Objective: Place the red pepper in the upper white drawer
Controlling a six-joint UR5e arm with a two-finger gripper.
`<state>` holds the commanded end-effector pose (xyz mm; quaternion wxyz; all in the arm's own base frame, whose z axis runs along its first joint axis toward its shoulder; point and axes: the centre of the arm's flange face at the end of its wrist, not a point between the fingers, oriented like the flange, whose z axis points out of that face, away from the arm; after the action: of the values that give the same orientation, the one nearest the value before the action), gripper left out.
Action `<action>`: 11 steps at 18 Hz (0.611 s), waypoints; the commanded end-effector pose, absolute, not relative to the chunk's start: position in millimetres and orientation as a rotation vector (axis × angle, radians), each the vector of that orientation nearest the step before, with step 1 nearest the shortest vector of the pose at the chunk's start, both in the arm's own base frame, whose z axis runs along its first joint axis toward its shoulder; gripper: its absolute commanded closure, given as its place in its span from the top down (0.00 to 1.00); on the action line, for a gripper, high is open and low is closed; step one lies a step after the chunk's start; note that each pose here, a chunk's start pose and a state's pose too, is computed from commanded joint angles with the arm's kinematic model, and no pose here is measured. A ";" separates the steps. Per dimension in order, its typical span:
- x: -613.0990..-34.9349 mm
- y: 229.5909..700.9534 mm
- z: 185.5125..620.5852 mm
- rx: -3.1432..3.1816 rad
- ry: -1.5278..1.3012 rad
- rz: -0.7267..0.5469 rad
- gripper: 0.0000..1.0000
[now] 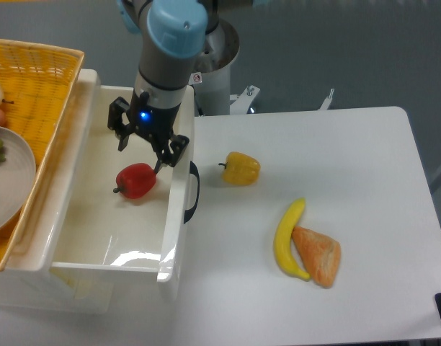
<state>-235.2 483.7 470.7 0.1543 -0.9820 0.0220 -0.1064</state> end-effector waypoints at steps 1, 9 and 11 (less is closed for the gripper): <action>-238.5 480.8 472.5 -2.811 0.074 -0.303 0.81; -296.2 431.4 490.9 -2.762 0.140 -0.176 0.82; -316.7 420.6 483.7 -2.764 0.150 -0.164 0.84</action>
<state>-316.7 420.6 483.7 0.1834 -0.9799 0.0532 -0.0580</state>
